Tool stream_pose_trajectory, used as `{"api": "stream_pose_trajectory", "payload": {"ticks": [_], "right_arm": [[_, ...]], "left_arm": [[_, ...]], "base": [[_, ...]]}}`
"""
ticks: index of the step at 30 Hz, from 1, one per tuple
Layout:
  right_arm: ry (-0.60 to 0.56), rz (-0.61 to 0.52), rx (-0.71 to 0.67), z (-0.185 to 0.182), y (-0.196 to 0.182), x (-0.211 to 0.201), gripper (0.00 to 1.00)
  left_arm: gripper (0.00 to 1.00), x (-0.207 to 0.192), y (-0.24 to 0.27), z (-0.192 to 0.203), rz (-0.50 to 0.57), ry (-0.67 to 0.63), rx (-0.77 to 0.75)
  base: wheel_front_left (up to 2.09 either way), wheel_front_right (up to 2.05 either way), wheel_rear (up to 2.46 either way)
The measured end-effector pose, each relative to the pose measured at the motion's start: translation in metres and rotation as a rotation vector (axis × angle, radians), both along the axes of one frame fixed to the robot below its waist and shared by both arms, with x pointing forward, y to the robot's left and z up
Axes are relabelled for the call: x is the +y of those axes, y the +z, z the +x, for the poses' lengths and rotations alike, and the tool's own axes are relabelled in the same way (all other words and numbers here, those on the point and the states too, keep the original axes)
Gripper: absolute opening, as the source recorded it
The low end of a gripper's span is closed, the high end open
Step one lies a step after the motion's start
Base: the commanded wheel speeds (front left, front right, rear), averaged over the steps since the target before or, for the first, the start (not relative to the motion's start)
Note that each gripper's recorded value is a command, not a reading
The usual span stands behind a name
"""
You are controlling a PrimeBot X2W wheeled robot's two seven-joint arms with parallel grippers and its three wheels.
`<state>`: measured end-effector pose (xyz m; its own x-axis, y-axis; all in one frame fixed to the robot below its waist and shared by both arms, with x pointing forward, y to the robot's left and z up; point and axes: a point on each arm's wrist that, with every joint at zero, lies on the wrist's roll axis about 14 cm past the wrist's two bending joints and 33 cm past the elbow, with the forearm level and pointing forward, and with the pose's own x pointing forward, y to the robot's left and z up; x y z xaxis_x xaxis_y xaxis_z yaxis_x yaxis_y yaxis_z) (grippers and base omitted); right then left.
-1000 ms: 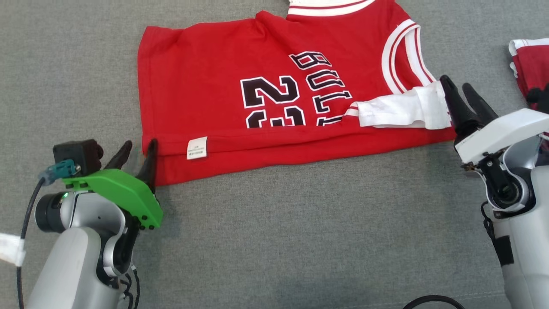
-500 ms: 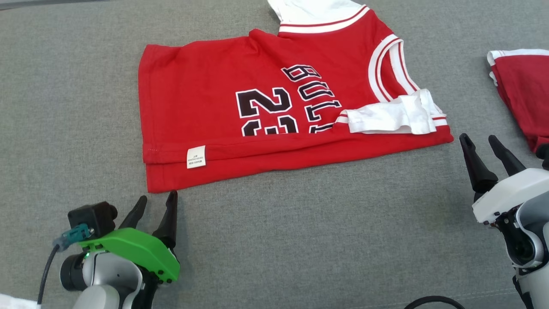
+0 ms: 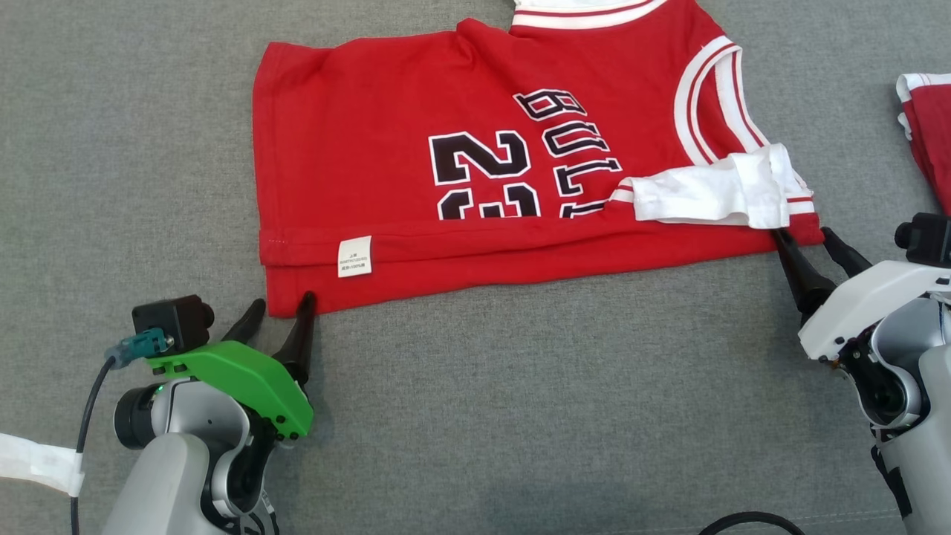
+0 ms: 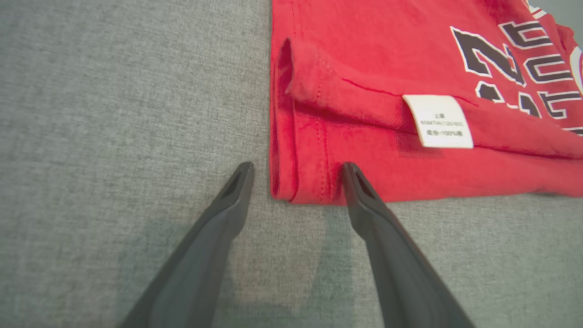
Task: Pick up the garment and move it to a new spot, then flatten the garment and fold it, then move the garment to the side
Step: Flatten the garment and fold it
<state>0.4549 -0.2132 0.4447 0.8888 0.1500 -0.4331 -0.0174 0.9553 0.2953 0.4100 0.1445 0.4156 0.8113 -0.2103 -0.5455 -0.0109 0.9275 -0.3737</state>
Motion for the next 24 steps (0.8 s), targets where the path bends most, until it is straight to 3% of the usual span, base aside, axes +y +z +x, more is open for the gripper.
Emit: {"api": "stream_pose_trajectory", "payload": {"ticks": [6,7,8,9,11,12,13,24], "right_arm": [[-0.001,0.008,0.015,0.002,-0.004,-0.002,1.0],[0.002,0.009,0.016,0.002,-0.004,-0.002,1.0],[0.006,0.011,0.019,0.003,-0.004,-0.001,1.0],[0.01,0.013,0.025,0.002,-0.004,0.0,0.87],[0.018,0.019,0.028,0.003,-0.003,0.002,0.44],[0.021,0.024,0.028,0.005,-0.002,0.003,0.39],[0.025,0.032,0.03,0.005,-0.001,0.004,0.0],[0.085,0.064,0.09,0.009,0.023,0.002,0.0]], "left_arm": [[1.0,-0.005,-0.005,0.003,-0.013,-0.023,0.018],[0.44,-0.005,-0.005,0.004,-0.013,-0.026,0.018],[0.13,-0.006,-0.005,0.005,-0.016,-0.03,0.019],[0.0,-0.007,-0.005,0.005,-0.019,-0.039,0.021],[0.0,-0.008,-0.005,0.006,-0.018,-0.055,0.025],[0.0,-0.008,-0.006,0.006,-0.023,-0.063,0.031],[0.0,-0.012,-0.006,0.005,-0.032,-0.075,0.034],[0.0,-0.022,0.015,0.001,-0.084,-0.179,0.056]], "base": [[0.0,0.0,0.0],[0.0,0.0,0.0],[0.0,0.0,0.0],[0.0,0.0,0.0],[0.0,0.0,0.0],[0.0,0.0,0.0],[0.0,0.0,0.0],[0.0,0.0,0.0]]}}
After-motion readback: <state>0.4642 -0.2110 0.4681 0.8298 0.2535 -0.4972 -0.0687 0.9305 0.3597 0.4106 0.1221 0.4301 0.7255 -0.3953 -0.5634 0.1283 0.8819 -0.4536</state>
